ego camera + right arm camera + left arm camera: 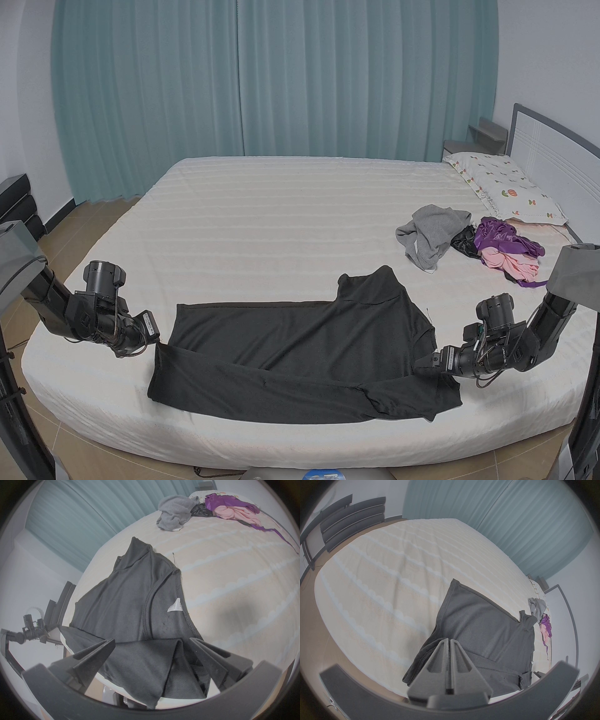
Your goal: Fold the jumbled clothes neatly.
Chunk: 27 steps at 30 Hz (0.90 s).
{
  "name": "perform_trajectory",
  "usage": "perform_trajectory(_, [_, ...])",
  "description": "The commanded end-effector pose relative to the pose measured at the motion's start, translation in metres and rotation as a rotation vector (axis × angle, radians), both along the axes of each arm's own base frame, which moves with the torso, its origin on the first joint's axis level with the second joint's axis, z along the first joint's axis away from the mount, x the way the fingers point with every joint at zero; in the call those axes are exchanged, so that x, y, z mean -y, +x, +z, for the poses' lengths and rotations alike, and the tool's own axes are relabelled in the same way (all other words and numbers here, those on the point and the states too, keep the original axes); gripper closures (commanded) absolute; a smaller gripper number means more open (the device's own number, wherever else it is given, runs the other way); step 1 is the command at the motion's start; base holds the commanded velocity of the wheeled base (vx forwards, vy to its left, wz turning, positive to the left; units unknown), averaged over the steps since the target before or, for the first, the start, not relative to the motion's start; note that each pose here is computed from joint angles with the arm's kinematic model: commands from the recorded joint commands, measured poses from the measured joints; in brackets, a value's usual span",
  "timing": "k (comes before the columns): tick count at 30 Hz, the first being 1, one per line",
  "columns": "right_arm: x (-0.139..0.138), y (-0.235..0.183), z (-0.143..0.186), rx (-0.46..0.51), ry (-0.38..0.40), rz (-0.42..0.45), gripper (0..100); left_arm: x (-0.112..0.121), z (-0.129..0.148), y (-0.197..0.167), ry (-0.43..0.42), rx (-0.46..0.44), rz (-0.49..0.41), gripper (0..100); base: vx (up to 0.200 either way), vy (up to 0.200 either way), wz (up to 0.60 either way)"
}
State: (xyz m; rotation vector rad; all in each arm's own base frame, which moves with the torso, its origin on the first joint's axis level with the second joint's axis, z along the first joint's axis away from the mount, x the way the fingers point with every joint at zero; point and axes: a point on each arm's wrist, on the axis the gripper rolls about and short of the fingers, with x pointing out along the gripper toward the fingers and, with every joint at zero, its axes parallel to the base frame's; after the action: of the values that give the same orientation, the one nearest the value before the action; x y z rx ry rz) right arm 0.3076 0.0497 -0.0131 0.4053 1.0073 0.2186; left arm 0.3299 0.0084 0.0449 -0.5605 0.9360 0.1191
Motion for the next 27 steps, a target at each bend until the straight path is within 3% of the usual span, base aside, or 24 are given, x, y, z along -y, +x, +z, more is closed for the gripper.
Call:
perform_trajectory(1, [0.001, 0.000, -0.018, -0.043, -0.017, 0.018, 0, 0.000, 0.000, 0.000, 0.000, -0.001, 0.001, 100, 0.000, 0.000, 0.00])
perform_trajectory(13, [0.003, 0.005, -0.021, -0.041, -0.019, 0.013, 0, 0.000, -0.001, -0.002, 0.000, -0.007, 0.001, 100, 0.000, 0.000, 0.00])
perform_trajectory(14, [0.002, 0.004, -0.022, -0.042, -0.020, 0.016, 100, 0.000, -0.001, -0.002, 0.000, -0.007, 0.001, 100, 0.000, 0.000, 0.00])
perform_trajectory(19, [0.003, 0.002, -0.021, -0.040, -0.036, 0.036, 100, 0.000, -0.001, -0.002, 0.000, -0.006, 0.001, 100, 0.000, 0.000, 0.00])
perform_trajectory(27, [0.012, 0.000, -0.013, -0.030, -0.026, -0.001, 100, 0.000, 0.003, -0.005, 0.002, -0.003, 0.003, 100, 0.000, 0.000, 0.00])
